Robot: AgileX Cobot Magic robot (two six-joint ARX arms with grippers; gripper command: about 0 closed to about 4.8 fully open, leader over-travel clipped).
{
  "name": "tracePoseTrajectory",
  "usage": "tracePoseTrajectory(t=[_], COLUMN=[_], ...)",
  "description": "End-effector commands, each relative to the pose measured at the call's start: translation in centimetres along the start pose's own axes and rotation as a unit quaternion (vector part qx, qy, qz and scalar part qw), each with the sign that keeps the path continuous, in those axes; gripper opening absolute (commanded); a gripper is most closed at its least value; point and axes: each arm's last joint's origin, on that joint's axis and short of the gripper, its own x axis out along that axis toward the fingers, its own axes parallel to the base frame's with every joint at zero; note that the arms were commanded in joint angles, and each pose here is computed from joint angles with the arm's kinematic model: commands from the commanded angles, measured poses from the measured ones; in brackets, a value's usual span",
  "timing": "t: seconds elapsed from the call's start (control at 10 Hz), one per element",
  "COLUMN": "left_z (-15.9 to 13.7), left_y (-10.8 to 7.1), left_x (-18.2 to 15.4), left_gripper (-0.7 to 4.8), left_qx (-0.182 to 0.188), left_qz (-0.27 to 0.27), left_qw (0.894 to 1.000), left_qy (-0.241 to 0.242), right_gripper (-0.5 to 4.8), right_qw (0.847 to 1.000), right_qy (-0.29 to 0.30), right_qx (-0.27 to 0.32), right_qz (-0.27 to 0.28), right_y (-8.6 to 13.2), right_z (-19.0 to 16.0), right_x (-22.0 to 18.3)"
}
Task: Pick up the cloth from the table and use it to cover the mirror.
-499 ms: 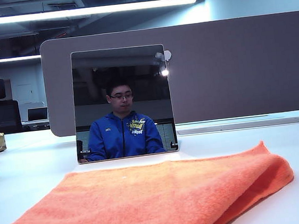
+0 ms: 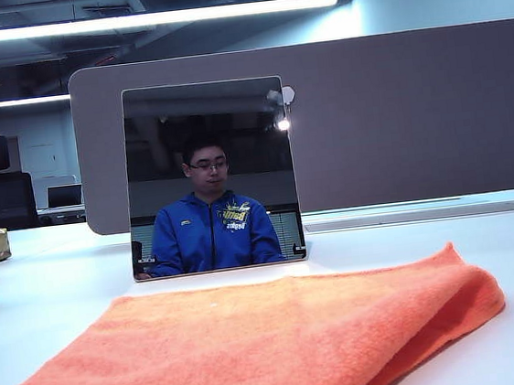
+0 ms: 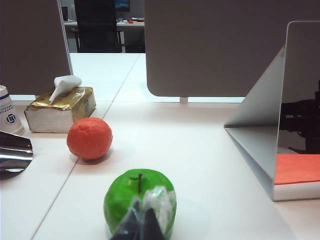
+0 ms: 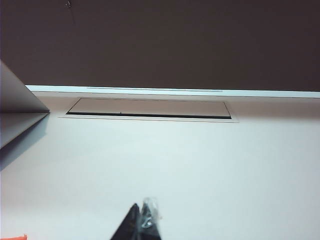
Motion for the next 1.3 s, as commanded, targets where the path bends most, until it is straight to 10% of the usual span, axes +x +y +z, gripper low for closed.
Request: tracePoseTrajectory(t=[0.1,1.3], left_z=[0.2,3.6], left_y=[0.0,-0.4], left_x=[0.0,-0.5], left_gripper=[-0.06,-0.06], left_qx=[-0.002,-0.034], left_qz=[-0.002,-0.082], left_qw=[1.000,0.994], left_qy=[-0.005,0.055], right_gripper=[0.00,-0.01], right_qw=[1.000,0.999], right_qy=[-0.008,-0.006], right_qx=[0.000,-0.054], right_qz=[0.000,-0.006], right_y=[0.0,0.0], right_z=[0.2,6.3], right_x=[0.0,-1.3])
